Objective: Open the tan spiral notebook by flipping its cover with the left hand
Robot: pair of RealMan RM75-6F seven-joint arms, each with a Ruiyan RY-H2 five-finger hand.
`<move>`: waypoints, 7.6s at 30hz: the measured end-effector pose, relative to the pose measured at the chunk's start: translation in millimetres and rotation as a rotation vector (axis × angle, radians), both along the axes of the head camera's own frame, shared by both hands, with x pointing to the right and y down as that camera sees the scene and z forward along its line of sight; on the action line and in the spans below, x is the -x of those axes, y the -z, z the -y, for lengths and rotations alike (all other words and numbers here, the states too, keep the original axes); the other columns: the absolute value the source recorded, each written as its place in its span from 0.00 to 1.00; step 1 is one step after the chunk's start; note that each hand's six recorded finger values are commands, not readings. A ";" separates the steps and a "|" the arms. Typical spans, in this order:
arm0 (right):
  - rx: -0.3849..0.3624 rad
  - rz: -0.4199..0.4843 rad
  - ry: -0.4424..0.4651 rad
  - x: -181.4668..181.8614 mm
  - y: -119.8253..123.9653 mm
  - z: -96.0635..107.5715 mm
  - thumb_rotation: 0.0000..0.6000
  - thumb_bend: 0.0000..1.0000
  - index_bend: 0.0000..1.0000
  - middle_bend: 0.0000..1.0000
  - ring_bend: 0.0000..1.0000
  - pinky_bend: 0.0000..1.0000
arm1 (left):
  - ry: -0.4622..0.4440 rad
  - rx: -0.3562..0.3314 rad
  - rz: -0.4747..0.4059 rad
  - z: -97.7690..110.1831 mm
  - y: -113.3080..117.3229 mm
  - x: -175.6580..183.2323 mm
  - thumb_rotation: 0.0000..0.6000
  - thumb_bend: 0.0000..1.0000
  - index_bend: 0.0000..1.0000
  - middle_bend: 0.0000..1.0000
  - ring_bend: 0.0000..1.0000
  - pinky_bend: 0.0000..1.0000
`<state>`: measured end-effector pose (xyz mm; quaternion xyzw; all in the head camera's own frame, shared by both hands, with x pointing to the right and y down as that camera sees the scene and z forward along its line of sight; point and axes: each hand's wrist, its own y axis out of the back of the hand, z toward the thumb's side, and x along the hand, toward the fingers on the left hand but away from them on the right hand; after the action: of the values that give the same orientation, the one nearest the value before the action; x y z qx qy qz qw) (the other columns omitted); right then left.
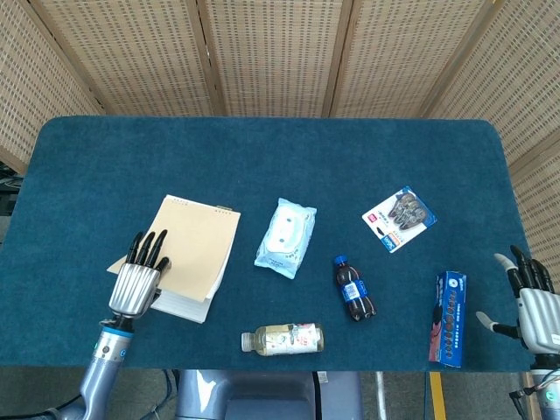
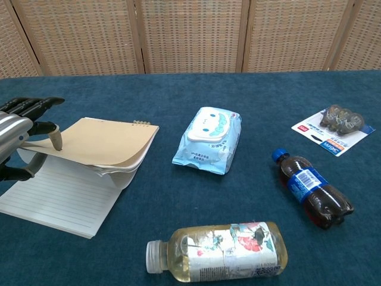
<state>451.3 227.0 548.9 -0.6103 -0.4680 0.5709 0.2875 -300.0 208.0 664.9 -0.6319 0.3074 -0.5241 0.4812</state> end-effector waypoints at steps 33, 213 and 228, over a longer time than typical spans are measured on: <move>0.007 0.005 -0.004 -0.1 -1.0 -0.3 1.00 0.16 0.11 0.00 0.00 0.00 | -0.076 0.036 -0.010 -43.9 27.6 21.1 1.00 0.64 0.84 0.00 0.00 0.00; 0.069 0.050 -0.029 -0.1 -11.9 -1.1 1.00 0.16 0.11 0.00 0.00 0.00 | 0.070 -0.186 0.078 247.4 10.1 -50.5 1.00 0.63 0.84 0.00 0.00 0.00; 0.072 0.059 -0.033 -0.2 -12.6 -0.8 1.00 0.16 0.11 0.00 0.00 0.00 | 0.069 -0.171 0.114 252.3 -13.0 -52.5 1.00 0.54 0.66 0.00 0.00 0.00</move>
<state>451.5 227.8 561.5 -0.6290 -0.4653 0.5739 0.2419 -247.6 -44.3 677.9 -0.5466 0.3448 -0.5474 0.5316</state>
